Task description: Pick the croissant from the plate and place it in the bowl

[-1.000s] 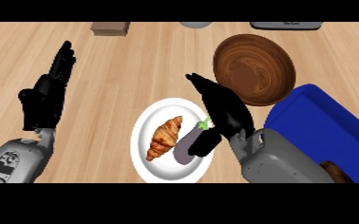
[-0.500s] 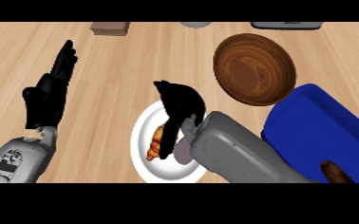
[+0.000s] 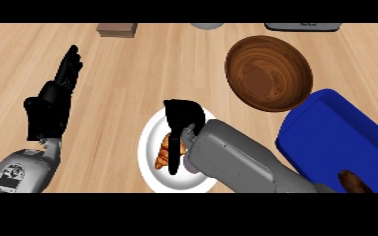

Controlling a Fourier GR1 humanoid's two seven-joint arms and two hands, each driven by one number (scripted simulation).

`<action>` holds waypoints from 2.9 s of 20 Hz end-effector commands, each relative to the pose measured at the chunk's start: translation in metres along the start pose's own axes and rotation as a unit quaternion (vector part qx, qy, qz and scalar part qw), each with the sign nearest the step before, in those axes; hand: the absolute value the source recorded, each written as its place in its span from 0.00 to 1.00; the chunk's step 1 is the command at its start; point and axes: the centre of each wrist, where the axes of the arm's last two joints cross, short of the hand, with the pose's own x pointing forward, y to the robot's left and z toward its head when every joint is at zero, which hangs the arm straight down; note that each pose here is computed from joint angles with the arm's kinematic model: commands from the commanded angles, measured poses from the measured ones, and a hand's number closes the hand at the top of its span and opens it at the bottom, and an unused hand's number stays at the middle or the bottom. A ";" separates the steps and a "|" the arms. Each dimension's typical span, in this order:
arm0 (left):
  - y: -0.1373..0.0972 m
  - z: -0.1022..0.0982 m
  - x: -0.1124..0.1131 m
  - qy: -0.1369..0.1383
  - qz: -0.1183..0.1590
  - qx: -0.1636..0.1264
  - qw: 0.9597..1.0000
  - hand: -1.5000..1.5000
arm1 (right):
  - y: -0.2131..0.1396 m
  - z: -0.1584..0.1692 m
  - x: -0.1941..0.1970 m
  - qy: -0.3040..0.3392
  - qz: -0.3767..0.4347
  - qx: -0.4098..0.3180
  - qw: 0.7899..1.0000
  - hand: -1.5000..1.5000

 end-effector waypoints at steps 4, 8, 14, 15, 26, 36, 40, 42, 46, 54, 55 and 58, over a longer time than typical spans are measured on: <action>0.006 -0.007 -0.003 0.001 0.002 0.006 1.000 0.50 | -0.009 -0.020 -0.001 0.053 0.018 0.017 0.998 0.00; -0.007 -0.005 -0.006 0.003 -0.003 0.005 1.000 0.50 | 0.024 -0.028 -0.013 0.045 0.018 0.025 0.998 0.00; 0.007 -0.005 -0.009 -0.003 0.001 0.010 1.000 0.50 | 0.040 -0.044 -0.027 0.050 0.011 0.024 0.998 0.00; -0.006 -0.001 -0.007 0.007 -0.006 0.002 1.000 0.50 | 0.050 -0.045 -0.033 0.048 0.020 0.032 0.998 0.00; 0.010 -0.011 0.005 -0.004 0.002 -0.007 1.000 0.50 | 0.043 -0.046 -0.023 0.011 0.072 0.017 0.997 1.00; 0.020 -0.014 0.012 -0.007 -0.007 0.003 1.000 0.50 | 0.054 -0.033 -0.014 -0.047 0.059 -0.020 0.997 1.00; -0.003 -0.016 0.000 -0.018 0.009 -0.032 0.999 0.50 | -0.005 -0.028 0.012 0.022 -0.056 -0.164 0.985 1.00; -0.018 -0.011 0.008 -0.023 0.008 -0.048 0.999 0.50 | -0.020 -0.025 0.018 0.044 -0.103 -0.222 0.969 1.00; -0.021 -0.013 0.010 -0.035 0.003 -0.053 0.998 0.50 | -0.044 -0.013 0.037 0.033 -0.176 -0.307 0.935 1.00; -0.025 -0.015 0.008 -0.023 0.001 -0.048 0.999 0.50 | -0.090 0.009 0.071 0.015 -0.248 -0.482 0.840 1.00; -0.022 -0.019 0.007 -0.015 0.005 -0.046 0.999 0.50 | -0.096 0.015 0.077 0.023 -0.248 -0.490 0.835 1.00; -0.016 -0.018 0.002 -0.009 -0.004 -0.032 0.999 0.50 | -0.101 0.003 0.068 0.068 -0.249 -0.516 0.817 1.00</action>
